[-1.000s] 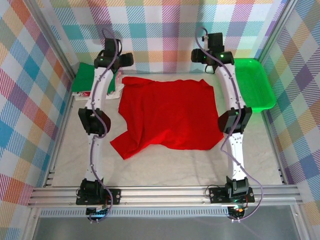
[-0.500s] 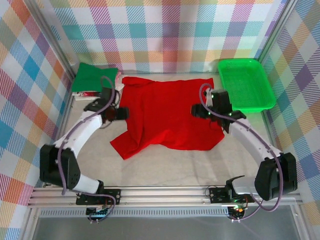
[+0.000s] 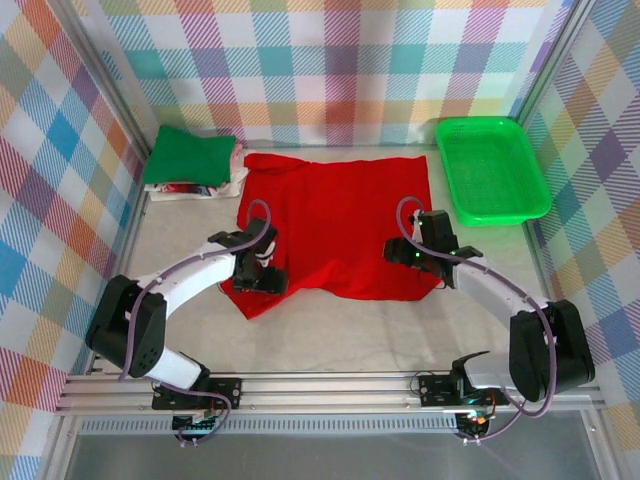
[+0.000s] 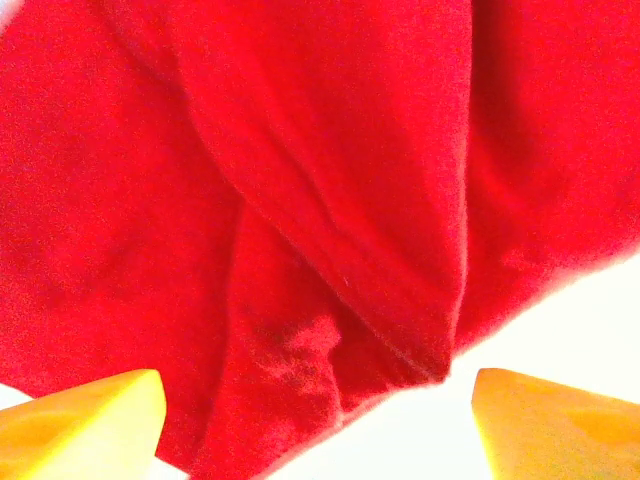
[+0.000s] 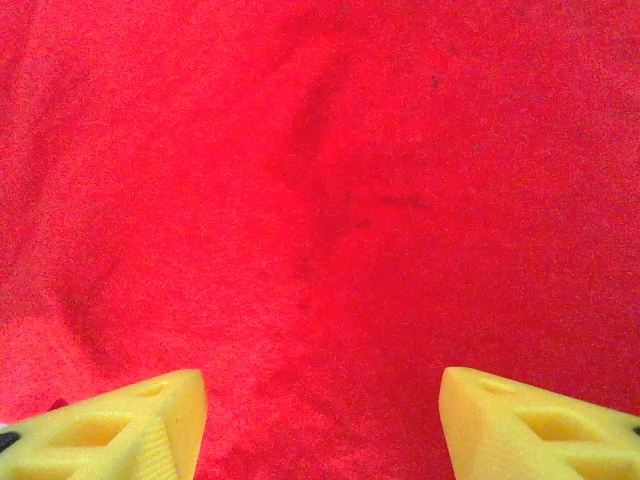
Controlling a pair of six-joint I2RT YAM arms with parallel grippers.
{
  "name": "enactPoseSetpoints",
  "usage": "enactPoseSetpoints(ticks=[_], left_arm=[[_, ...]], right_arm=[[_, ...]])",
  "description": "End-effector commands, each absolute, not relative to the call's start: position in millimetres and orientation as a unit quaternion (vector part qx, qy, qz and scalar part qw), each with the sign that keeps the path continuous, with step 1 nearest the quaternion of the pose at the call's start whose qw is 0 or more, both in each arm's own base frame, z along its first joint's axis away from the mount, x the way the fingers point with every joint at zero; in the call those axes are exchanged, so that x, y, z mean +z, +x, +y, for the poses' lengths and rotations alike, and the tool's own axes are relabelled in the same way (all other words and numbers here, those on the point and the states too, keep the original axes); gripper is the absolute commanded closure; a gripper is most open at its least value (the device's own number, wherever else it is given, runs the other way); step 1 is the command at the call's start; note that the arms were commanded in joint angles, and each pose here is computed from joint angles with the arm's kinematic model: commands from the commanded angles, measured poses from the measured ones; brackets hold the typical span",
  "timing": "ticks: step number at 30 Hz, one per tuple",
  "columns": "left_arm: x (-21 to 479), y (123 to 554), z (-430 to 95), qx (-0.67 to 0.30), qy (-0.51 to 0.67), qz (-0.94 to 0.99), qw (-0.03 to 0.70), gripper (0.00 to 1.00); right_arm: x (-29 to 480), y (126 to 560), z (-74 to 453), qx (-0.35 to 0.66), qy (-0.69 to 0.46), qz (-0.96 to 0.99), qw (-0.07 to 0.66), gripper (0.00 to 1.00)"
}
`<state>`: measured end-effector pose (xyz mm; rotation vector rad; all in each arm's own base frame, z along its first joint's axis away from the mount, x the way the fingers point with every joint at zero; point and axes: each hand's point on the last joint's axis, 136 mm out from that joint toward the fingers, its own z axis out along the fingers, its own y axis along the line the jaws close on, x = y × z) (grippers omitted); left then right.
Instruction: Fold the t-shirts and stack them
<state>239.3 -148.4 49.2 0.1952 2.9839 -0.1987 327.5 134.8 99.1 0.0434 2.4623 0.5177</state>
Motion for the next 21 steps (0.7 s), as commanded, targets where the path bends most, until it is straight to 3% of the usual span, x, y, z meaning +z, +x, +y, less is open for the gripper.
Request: enactPoseSetpoints(ticks=[1,4,6,7,10,17,21], left_arm=[[36,223,-160,-0.094,0.055,0.992,0.055,0.2],[30,228,-158,-0.084,0.056,0.993,0.067,0.33],[36,236,-154,-0.069,0.056,0.993,0.084,0.55],[44,242,-154,-0.067,0.055,0.992,0.096,0.73],[72,257,-155,-0.065,0.048,0.988,0.13,0.99],[148,298,-164,-0.147,0.006,0.976,0.163,1.0],[172,353,-164,-0.205,-0.015,0.962,0.179,1.0]], right_arm=[[105,339,144,0.219,0.014,0.921,0.322,0.37],[100,341,145,0.222,0.016,0.922,0.318,0.37],[97,342,146,0.224,0.018,0.922,0.316,0.38],[96,343,146,0.223,0.019,0.922,0.315,0.38],[94,344,143,0.213,0.023,0.926,0.312,0.38],[84,348,126,0.182,0.059,0.932,0.307,0.38],[88,357,126,0.181,0.056,0.929,0.319,0.39]])
